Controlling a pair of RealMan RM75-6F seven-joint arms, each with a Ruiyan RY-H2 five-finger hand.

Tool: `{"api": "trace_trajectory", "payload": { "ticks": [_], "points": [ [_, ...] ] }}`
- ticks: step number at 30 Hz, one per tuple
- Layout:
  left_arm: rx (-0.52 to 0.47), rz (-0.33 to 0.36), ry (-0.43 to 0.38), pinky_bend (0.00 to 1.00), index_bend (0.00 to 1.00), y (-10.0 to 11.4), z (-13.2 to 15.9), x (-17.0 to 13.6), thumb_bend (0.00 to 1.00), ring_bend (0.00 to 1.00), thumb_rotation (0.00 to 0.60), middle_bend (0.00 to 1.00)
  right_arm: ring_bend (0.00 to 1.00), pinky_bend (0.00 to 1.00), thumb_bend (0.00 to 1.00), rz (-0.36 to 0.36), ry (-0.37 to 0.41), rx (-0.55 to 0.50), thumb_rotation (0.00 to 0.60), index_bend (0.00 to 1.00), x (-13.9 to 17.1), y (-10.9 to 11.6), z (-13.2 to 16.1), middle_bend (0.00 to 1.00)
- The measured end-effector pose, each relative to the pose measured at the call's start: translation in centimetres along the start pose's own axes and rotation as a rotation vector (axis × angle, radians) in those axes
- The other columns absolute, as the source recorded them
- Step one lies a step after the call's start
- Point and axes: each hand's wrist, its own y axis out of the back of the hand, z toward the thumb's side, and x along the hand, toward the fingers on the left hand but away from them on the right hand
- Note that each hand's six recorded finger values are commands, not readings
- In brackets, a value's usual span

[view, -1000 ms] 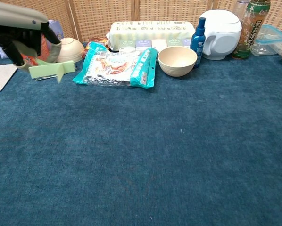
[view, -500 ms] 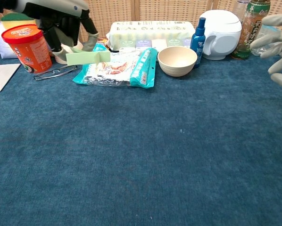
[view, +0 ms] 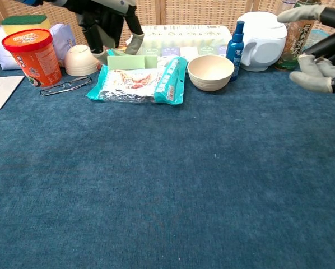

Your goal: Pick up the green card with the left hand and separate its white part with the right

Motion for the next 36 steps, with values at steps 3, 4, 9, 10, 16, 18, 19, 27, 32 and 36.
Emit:
{"api": "trace_trajectory", "payload": {
  "ticks": [3,4,9,10,16,18,19,27,32,36],
  "points": [
    [0.009,0.003,-0.004,1.0,0.63,0.6,0.6,0.6,0.43,1.0,0.6,1.0,1.0,1.0,0.35,0.001,0.014,-0.007,0.6,0.26,-0.6,-0.6,0.6,0.87],
    [0.012,0.003,-0.004,1.0,0.63,0.7,0.7,0.7,0.43,1.0,0.6,1.0,1.0,1.0,0.35,0.001,0.016,-0.012,0.6,0.29,-0.7,-0.8,0.7,0.88],
    [0.028,0.019,0.008,1.0,0.63,1.4,1.1,1.5,0.43,1.0,0.6,1.0,1.0,1.0,0.35,0.012,0.015,-0.042,0.6,0.36,-1.2,-1.9,1.3,0.88],
    [0.028,0.023,0.012,1.0,0.63,1.4,1.2,1.7,0.43,1.0,0.6,1.0,1.0,1.0,0.35,0.015,0.016,-0.047,0.6,0.37,-1.2,-2.1,1.4,0.88],
    [0.019,0.014,0.028,1.0,0.63,1.3,1.5,2.4,0.43,1.0,0.6,1.0,1.0,1.0,0.34,0.025,0.03,-0.063,0.6,0.39,-1.6,-3.2,1.9,0.89],
    [0.016,0.007,0.032,1.0,0.63,1.3,1.7,2.6,0.43,1.0,0.6,1.0,1.0,1.0,0.34,0.024,0.037,-0.064,0.6,0.39,-1.7,-3.4,2.0,0.89],
    [0.015,0.003,0.032,1.0,0.63,1.3,1.8,2.7,0.43,1.0,0.6,1.0,1.0,1.0,0.34,0.025,0.042,-0.067,0.6,0.39,-1.8,-3.6,2.1,0.89],
    [0.003,-0.033,0.037,1.0,0.63,1.1,2.5,3.4,0.43,1.0,0.6,1.0,1.0,1.0,0.33,0.049,0.092,-0.089,0.6,0.39,-2.5,-4.9,3.1,0.88],
    [-0.018,-0.062,0.032,1.0,0.63,0.9,3.2,3.8,0.43,1.0,0.6,1.0,1.0,1.0,0.33,0.046,0.119,-0.08,0.6,0.42,-3.1,-5.4,3.8,0.88],
    [-0.025,-0.08,0.028,1.0,0.63,0.6,3.5,4.0,0.43,1.0,0.6,1.0,1.0,1.0,0.34,0.04,0.129,-0.052,0.6,0.44,-3.5,-5.7,3.8,0.88]
  ]
}}
